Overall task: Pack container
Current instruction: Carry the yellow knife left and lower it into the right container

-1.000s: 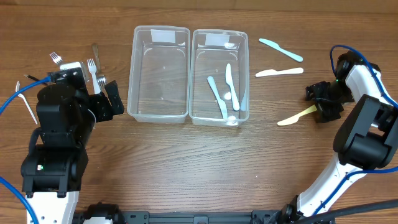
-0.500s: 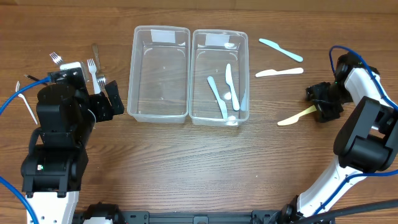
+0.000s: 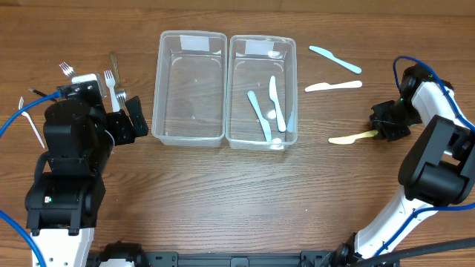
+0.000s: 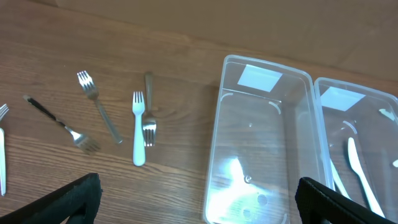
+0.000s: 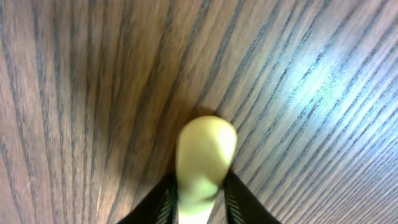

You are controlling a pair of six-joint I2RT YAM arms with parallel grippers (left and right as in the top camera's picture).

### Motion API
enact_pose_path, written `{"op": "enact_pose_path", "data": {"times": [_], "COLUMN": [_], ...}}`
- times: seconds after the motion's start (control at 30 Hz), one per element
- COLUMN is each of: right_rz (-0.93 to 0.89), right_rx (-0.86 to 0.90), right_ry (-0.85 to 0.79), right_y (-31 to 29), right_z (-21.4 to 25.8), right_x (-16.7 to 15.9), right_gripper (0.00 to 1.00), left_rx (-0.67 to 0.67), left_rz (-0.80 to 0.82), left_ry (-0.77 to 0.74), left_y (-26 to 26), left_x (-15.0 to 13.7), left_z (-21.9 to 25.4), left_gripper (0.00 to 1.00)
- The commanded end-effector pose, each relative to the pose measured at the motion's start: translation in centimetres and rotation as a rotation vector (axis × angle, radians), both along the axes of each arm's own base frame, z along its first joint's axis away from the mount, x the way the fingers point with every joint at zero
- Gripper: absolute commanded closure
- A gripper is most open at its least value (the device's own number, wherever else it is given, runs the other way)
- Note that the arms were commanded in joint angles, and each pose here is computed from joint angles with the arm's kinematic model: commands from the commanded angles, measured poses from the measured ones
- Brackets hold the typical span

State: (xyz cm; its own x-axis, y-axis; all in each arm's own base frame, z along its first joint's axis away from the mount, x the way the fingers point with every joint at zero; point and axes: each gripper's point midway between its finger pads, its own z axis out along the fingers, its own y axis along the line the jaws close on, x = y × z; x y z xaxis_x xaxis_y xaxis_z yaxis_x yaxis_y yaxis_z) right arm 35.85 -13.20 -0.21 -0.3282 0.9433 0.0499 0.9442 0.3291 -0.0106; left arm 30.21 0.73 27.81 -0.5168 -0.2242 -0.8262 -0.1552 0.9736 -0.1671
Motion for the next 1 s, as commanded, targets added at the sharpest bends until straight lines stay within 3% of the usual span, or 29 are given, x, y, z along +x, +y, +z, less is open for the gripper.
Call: {"op": "enact_pose_path", "data": {"times": [0.0, 0.3, 0.57, 0.97], "right_rz": [0.001, 0.012, 0.089, 0.423], "right_rx": [0.049, 0.043, 0.006, -0.122], "right_ry": [0.029, 0.014, -0.012, -0.241], "right_y": [0.9, 0.8, 0.2, 2.8], "right_z": [-2.0, -2.1, -0.4, 14.6], "right_x": [-0.8, -0.4, 1.1, 7.5], "right_gripper": [0.76, 0.78, 0.94, 0.96], "left_rx": [0.012, 0.012, 0.013, 0.013], "left_rz": [-0.013, -0.013, -0.012, -0.013], "left_ry": [-0.030, -0.030, -0.030, -0.030], "left_y": [0.0, 0.0, 0.0, 0.0], "left_x": [0.2, 0.2, 0.2, 0.2], "left_z": [1.2, 1.2, 1.2, 1.2], "left_gripper": [0.00, 0.00, 0.00, 0.00]}}
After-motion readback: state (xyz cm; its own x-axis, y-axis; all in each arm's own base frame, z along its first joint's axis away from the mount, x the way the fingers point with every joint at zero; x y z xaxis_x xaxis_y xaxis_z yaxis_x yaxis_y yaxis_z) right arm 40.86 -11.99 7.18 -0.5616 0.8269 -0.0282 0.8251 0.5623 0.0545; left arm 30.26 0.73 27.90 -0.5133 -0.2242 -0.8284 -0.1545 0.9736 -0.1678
